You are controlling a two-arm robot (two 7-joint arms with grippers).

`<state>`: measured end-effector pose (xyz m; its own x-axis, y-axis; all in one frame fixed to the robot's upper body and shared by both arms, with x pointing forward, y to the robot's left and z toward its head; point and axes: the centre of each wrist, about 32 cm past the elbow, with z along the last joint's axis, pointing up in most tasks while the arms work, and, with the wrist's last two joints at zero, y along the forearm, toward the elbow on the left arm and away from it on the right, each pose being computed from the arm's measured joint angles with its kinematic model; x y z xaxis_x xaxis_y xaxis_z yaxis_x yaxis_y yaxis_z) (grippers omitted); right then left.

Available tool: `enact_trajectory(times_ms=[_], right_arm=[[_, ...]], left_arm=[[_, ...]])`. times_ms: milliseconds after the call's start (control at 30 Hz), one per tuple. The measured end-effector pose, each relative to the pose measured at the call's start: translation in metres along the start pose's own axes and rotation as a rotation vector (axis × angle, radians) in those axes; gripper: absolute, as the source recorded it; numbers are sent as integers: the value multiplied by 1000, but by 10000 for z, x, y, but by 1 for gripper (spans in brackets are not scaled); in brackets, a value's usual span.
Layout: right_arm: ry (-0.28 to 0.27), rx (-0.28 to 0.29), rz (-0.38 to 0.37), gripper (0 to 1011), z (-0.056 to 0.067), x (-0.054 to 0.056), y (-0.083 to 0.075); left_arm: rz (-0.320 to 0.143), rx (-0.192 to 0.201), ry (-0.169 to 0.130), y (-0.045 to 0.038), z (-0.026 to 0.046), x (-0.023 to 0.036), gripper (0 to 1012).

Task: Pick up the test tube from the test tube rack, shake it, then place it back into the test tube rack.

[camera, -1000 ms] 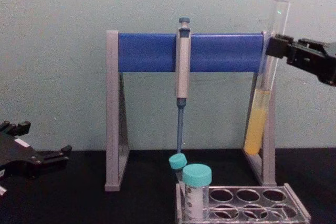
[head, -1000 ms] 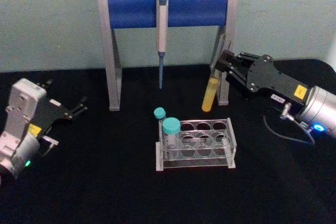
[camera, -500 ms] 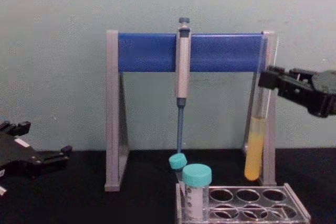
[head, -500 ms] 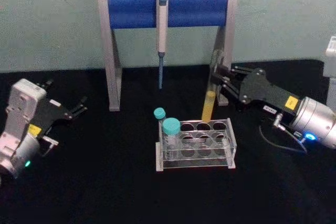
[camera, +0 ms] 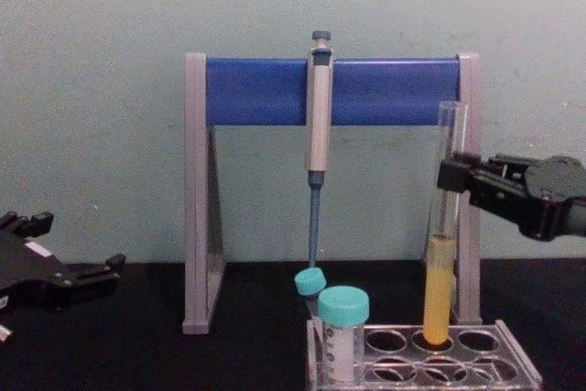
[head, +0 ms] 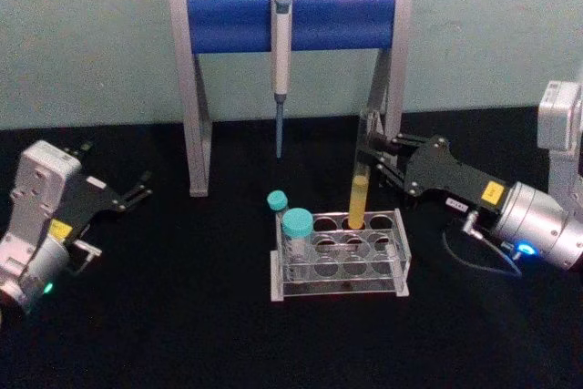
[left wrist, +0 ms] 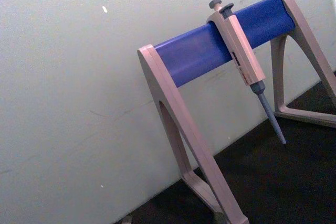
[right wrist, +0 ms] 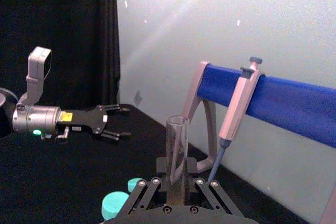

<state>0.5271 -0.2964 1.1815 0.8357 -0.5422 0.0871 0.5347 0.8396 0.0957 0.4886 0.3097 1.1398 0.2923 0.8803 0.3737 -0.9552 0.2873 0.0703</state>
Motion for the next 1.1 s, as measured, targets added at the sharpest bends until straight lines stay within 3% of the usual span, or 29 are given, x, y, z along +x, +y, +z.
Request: enact_trajectory(times_ms=[1100], right_arm=[[28, -98, 11, 211, -211, 2, 65]], left_arm=[[0, 0, 0, 0, 0, 0, 1001]])
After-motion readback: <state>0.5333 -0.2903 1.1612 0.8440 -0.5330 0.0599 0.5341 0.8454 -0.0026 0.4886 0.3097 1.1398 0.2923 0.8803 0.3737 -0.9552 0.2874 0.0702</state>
